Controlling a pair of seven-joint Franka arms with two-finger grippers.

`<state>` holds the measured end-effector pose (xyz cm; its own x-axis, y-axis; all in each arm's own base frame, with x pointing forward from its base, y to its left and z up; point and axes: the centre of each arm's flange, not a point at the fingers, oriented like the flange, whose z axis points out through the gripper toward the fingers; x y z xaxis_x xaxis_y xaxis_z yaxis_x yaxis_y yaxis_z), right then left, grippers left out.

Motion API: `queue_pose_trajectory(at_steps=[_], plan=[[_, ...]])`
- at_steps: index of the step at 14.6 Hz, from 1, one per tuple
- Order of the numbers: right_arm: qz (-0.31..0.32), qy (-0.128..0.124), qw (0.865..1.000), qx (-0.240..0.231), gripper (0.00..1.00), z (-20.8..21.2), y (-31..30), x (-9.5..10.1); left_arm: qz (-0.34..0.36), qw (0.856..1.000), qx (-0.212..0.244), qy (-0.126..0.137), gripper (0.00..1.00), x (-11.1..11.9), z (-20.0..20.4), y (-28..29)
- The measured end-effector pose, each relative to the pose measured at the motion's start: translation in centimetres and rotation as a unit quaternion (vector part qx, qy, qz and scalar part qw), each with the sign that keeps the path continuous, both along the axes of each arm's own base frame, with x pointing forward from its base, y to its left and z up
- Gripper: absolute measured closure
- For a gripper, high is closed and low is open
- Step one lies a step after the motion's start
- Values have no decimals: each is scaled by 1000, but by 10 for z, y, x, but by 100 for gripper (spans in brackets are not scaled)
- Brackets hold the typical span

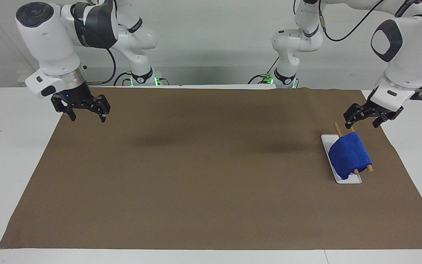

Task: Right arm passes towel to left arm to hang

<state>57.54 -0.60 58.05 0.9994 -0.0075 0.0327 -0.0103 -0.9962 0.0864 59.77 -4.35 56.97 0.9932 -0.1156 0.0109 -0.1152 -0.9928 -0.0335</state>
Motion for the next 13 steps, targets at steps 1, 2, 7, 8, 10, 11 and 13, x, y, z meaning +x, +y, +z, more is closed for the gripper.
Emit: queue_pose_trajectory(at_steps=[1,2,7,8,10,11,13], plan=[[0,0,1000,0,0,0,0,0,-2,1000,0,1,0,0,-1,-3],[0,0,1000,0,0,0,0,0,-2,1000,0,0,0,-1,0,-4],[-6,76,997,-1,0,-10,-1,-18,14,1000,-1,-6,0,-3,6,-3],[-5,82,997,1,0,-8,-2,-22,15,1000,-1,-6,0,-3,6,-2],[-9,80,997,4,0,0,-10,-26,16,1000,-1,-6,0,-3,6,-2],[-14,76,997,6,0,5,-19,-29,16,1000,-1,-6,0,-3,6,-2],[-18,67,997,19,0,15,-32,-35,16,1000,-1,-5,0,-3,6,-2]])
